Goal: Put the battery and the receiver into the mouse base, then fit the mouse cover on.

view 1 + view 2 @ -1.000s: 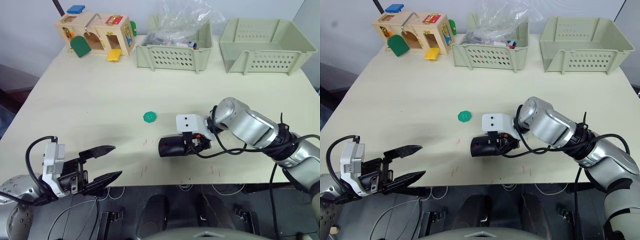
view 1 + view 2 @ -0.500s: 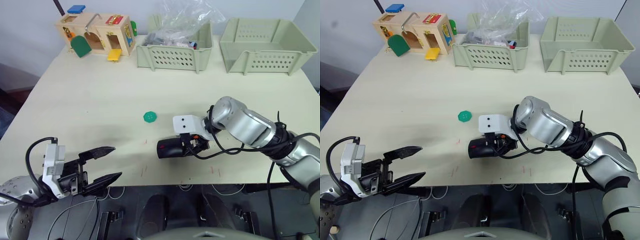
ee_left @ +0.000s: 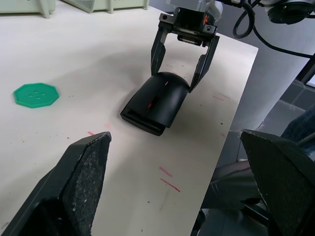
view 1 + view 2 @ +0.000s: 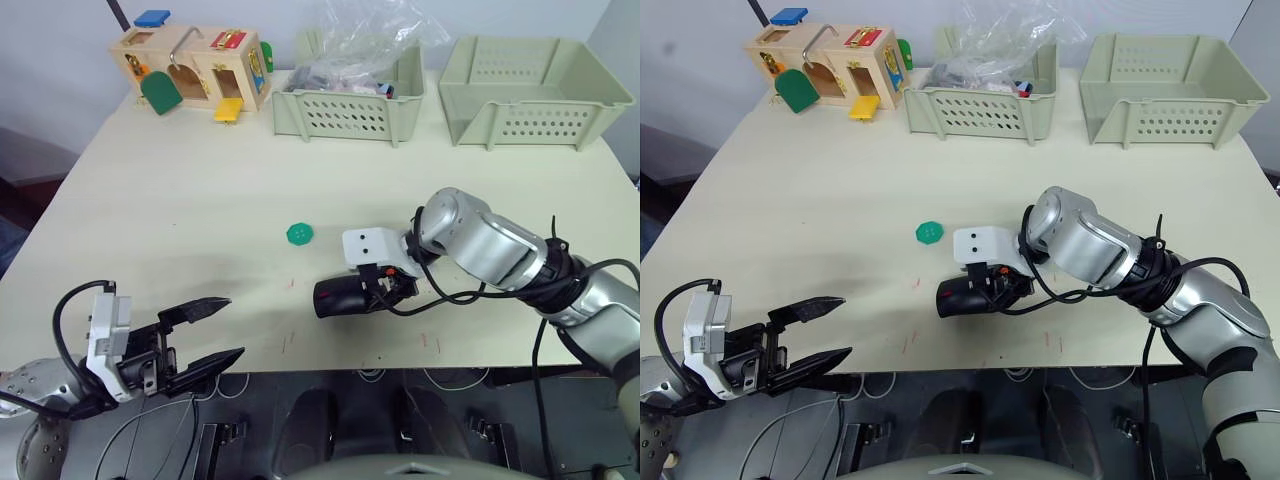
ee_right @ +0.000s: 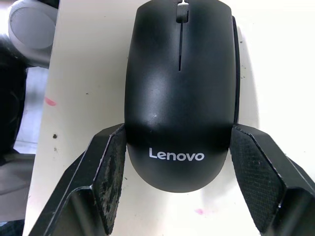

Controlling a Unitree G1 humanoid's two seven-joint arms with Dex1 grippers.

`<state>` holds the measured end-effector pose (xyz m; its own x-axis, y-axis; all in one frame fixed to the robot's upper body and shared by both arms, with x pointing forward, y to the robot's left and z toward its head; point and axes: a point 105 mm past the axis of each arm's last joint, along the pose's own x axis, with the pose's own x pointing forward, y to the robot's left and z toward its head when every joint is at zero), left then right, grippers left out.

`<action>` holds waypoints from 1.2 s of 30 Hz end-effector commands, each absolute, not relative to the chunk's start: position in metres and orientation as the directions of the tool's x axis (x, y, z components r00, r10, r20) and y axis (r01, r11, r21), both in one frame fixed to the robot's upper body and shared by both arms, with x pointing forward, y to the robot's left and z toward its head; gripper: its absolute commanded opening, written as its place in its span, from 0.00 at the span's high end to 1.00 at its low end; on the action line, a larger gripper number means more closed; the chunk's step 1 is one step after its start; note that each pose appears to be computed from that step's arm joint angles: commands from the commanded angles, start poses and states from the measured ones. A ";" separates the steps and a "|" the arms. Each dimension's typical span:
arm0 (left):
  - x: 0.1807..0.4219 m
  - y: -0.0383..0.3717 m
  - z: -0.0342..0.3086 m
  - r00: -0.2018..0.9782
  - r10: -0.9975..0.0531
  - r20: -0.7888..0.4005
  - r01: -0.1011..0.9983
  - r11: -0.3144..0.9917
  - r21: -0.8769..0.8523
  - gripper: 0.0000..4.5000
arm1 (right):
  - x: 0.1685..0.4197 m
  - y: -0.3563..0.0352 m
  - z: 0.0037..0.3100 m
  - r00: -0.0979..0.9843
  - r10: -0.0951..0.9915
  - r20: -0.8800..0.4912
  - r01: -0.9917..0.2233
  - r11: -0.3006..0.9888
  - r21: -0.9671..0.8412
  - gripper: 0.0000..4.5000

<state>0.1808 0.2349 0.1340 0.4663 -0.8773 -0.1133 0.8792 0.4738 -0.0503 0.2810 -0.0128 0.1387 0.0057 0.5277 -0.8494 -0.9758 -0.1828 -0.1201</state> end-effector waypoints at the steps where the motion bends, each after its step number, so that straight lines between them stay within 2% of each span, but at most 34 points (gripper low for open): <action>1: 0.178 0.232 0.140 0.457 -0.883 -0.108 0.888 0.460 -0.012 0.00 | 0.282 -0.006 0.154 0.027 0.549 -0.835 -0.969 -0.192 -0.158 0.28; 16: 0.177 0.230 0.139 0.463 -0.880 -0.107 0.884 0.467 -0.014 0.00 | 0.288 -0.004 0.151 0.040 0.549 -0.835 -0.972 -0.172 -0.160 0.28; 17: 0.177 0.230 0.139 0.463 -0.880 -0.107 0.884 0.467 -0.015 0.00 | 0.287 -0.004 0.151 0.040 0.550 -0.834 -0.972 -0.173 -0.160 0.41; 19: 0.177 0.230 0.139 0.464 -0.879 -0.108 0.884 0.468 -0.015 0.00 | 0.286 -0.003 0.151 0.034 0.552 -0.833 -0.971 -0.179 -0.159 0.47; 36: 0.177 0.230 0.139 0.460 -0.880 -0.114 0.885 0.465 -0.018 0.00 | 0.290 -0.006 0.146 0.054 0.530 -0.846 -0.971 -0.168 -0.168 0.47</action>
